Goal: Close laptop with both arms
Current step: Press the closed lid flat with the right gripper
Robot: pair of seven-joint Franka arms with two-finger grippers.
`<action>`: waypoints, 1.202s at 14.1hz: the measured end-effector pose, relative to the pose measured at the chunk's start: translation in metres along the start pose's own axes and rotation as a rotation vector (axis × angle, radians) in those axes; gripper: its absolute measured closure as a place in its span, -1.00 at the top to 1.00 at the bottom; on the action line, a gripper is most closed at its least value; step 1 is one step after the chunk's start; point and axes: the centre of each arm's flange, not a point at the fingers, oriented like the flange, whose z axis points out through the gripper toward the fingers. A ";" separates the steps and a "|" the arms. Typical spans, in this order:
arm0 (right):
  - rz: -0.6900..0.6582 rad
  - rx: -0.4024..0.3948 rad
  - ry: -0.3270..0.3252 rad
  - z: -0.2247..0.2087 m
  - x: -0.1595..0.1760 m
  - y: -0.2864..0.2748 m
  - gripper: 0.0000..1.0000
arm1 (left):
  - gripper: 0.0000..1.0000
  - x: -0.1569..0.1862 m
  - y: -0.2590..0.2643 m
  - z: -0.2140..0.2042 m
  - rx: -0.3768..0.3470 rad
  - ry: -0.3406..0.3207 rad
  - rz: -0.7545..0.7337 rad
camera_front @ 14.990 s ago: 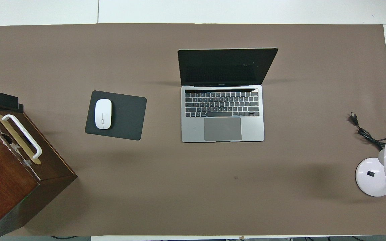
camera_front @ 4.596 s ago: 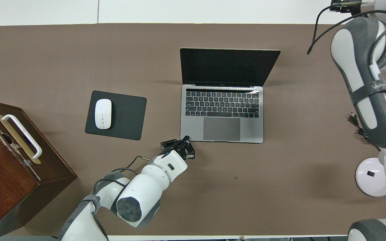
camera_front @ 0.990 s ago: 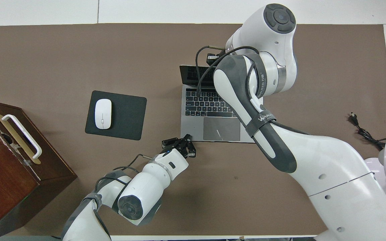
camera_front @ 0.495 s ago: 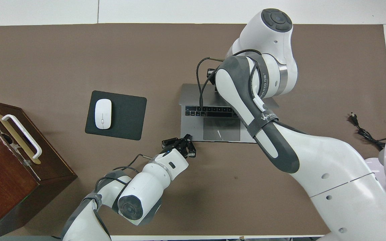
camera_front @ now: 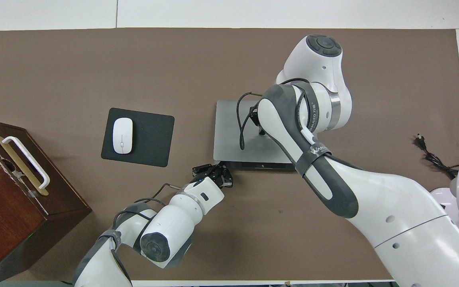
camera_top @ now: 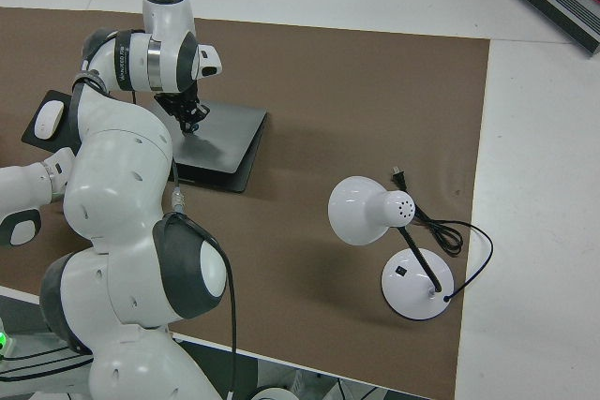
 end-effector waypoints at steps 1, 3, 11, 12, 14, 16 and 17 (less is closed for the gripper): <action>0.002 -0.005 -0.010 0.004 -0.004 0.002 -0.98 | -0.98 0.000 0.000 0.000 0.000 0.000 0.000; 0.002 -0.010 -0.017 0.011 -0.011 0.003 -0.98 | -0.98 0.000 0.000 0.000 0.000 0.000 0.000; 0.041 0.013 0.017 -0.008 -0.010 0.013 -0.98 | -0.98 0.000 0.000 0.000 0.000 0.000 0.000; 0.053 0.029 0.037 -0.023 -0.007 0.021 -0.98 | -0.98 0.000 0.000 0.000 0.000 0.000 0.000; 0.069 0.069 0.089 -0.064 -0.006 0.035 -0.98 | -0.98 0.000 0.000 0.000 0.000 0.000 0.000; 0.077 0.096 0.144 -0.103 -0.011 0.047 -0.98 | -0.98 0.000 0.000 0.000 0.000 0.000 0.000; 0.074 0.094 0.174 -0.120 -0.012 0.057 -0.98 | -0.98 0.000 0.000 0.000 0.000 0.000 0.000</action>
